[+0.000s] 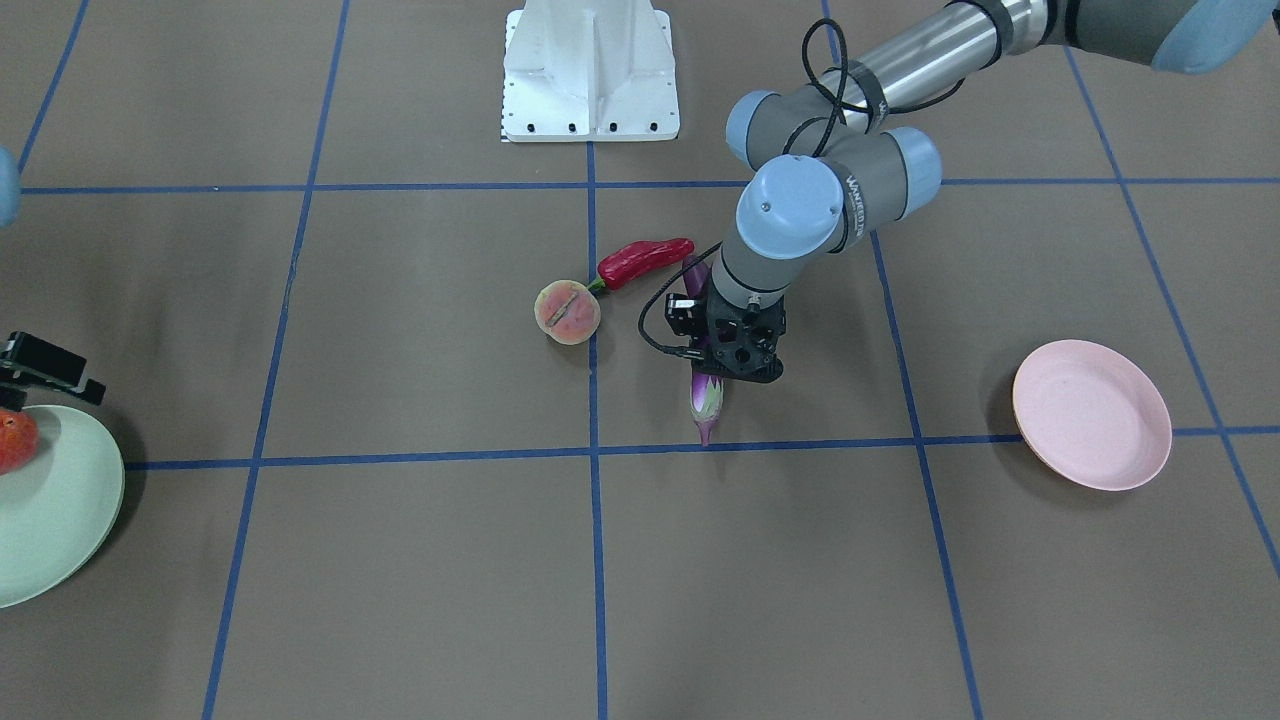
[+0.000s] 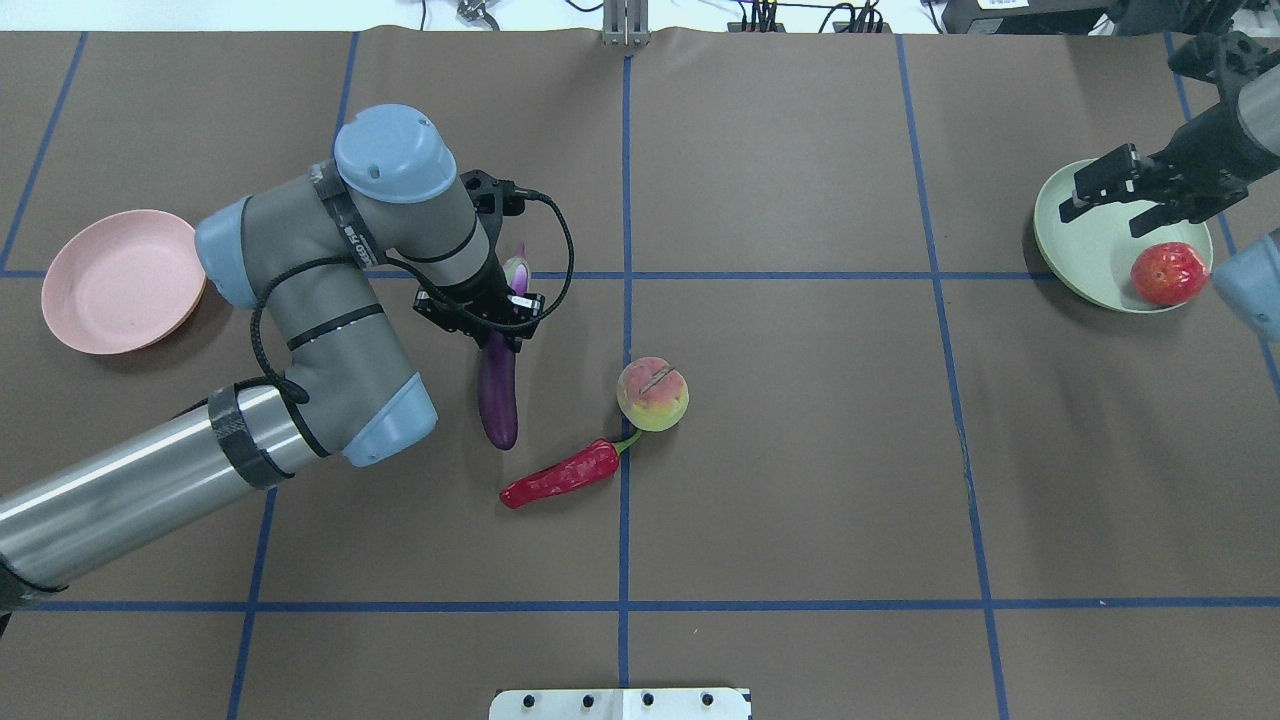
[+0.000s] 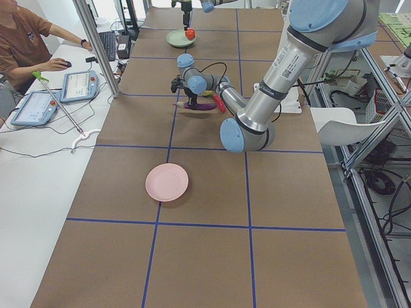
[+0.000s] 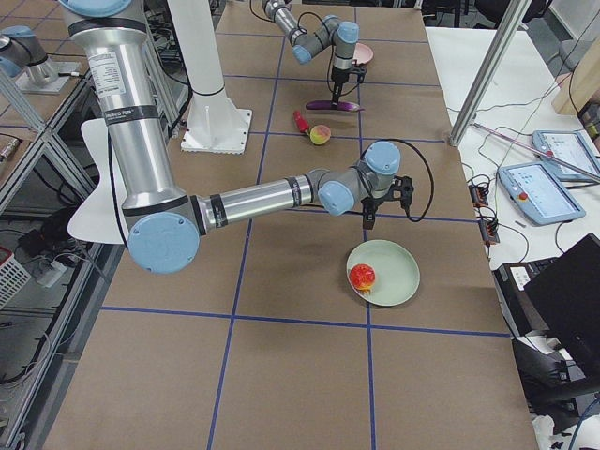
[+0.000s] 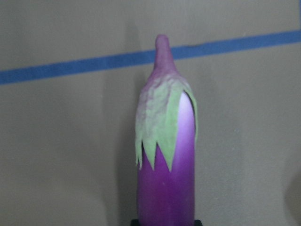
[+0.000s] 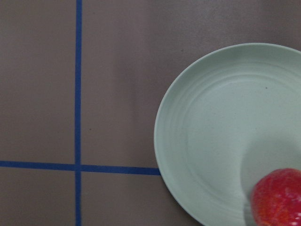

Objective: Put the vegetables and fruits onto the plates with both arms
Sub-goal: 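Carry the eggplant onto the pink plate while the right gripper moves toward the peach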

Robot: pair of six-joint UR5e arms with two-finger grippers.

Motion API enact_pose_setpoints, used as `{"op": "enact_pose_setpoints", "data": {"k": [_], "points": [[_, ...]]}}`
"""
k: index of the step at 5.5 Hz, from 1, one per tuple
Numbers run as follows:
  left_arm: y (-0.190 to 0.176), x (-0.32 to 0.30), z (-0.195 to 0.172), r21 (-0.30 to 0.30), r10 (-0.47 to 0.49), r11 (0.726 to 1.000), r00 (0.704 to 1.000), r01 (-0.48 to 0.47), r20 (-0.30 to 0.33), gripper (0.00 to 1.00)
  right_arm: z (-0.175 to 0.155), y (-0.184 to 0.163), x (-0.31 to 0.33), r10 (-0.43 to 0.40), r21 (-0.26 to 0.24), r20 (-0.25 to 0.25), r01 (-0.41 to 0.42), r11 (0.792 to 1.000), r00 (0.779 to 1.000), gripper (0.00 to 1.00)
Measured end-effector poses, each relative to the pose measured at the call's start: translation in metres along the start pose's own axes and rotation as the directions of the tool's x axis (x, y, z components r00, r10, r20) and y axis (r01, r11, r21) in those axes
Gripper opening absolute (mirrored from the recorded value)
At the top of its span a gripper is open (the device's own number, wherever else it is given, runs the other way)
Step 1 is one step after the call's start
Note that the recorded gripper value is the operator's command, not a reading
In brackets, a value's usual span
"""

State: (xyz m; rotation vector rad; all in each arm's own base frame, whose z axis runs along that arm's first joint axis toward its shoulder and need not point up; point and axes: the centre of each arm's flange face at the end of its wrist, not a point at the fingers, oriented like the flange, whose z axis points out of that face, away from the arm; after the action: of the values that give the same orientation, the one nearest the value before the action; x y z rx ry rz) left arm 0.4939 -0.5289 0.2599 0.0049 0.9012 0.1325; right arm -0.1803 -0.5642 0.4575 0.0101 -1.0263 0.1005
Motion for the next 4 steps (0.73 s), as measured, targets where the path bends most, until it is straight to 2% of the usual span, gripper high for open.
{"op": "enact_pose_setpoints", "data": {"k": [1,2,3,4], "points": [[-0.025,-0.05,-0.037,0.009,-0.072,0.997,0.997,0.072,-0.008,0.0,0.006,0.021,-0.06,0.054,-0.008,0.034,-0.054,0.999,0.998,1.0],[-0.047,-0.115,-0.063,0.019,-0.159,0.987,0.987,0.159,-0.004,0.0,0.026,0.053,-0.129,0.12,-0.007,0.051,-0.12,0.993,0.991,1.0],[-0.063,-0.184,-0.071,0.033,-0.18,0.983,0.983,0.179,0.031,0.0,0.051,0.087,-0.186,0.169,0.006,0.059,-0.17,0.986,0.984,1.0],[-0.081,-0.265,-0.072,0.031,-0.161,0.987,0.983,0.158,0.083,0.0,0.069,0.115,-0.224,0.2,0.018,0.068,-0.201,0.979,0.978,1.0]]}}
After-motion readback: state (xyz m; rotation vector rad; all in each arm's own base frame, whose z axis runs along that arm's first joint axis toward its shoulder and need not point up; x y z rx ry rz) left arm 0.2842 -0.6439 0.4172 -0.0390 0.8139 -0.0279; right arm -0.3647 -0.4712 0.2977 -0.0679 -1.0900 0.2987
